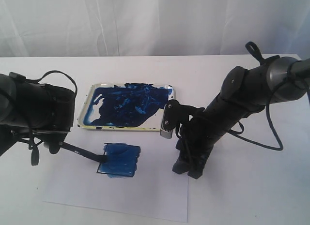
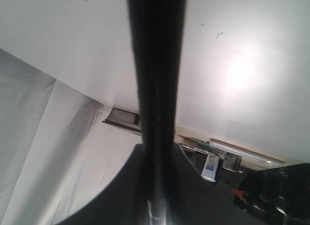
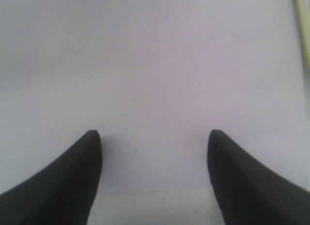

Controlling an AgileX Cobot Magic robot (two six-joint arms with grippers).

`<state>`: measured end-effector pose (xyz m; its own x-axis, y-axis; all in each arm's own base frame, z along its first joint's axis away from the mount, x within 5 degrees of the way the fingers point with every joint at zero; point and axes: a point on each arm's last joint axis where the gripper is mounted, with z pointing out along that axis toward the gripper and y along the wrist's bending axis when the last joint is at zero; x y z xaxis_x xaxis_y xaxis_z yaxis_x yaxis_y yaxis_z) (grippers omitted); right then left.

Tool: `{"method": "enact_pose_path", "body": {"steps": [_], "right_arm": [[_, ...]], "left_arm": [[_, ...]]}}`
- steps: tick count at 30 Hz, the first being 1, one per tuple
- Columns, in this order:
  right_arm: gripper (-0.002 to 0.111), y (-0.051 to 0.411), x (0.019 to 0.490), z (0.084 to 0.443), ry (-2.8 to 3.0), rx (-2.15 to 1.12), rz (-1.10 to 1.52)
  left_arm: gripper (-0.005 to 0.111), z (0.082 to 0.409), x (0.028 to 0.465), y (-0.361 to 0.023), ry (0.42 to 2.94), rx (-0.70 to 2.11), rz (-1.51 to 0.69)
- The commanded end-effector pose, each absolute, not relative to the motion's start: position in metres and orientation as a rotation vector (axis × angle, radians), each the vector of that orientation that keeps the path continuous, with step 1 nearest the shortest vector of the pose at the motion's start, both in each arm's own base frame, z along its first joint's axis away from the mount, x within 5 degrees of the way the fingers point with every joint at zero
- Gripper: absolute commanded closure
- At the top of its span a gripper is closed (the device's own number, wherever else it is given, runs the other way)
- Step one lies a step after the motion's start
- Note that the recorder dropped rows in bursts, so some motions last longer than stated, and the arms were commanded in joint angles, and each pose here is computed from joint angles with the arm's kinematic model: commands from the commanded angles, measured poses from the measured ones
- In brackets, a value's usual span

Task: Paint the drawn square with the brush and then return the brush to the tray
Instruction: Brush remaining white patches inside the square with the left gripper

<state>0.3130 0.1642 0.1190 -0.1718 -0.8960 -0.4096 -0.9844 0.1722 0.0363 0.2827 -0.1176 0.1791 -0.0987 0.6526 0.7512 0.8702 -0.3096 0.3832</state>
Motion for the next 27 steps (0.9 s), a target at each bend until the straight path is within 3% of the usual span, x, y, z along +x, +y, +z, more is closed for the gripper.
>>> {"method": "enact_pose_path", "body": {"steps": [1,9,27], "right_arm": [[0.048,0.159,0.308,0.101,2.204,-1.873,0.423],[0.048,0.159,0.308,0.101,2.211,-1.868,0.423],[0.048,0.159,0.307,0.101,2.211,-1.869,0.426]], "left_arm": [[0.107,0.186,0.28,-0.115,-1.709,-1.907,-1.409],[0.107,0.2,0.278,-0.116,-1.844,-1.934,-1.434],[0.107,0.174,0.285,-0.119,-1.834,-1.878,-1.444]]}}
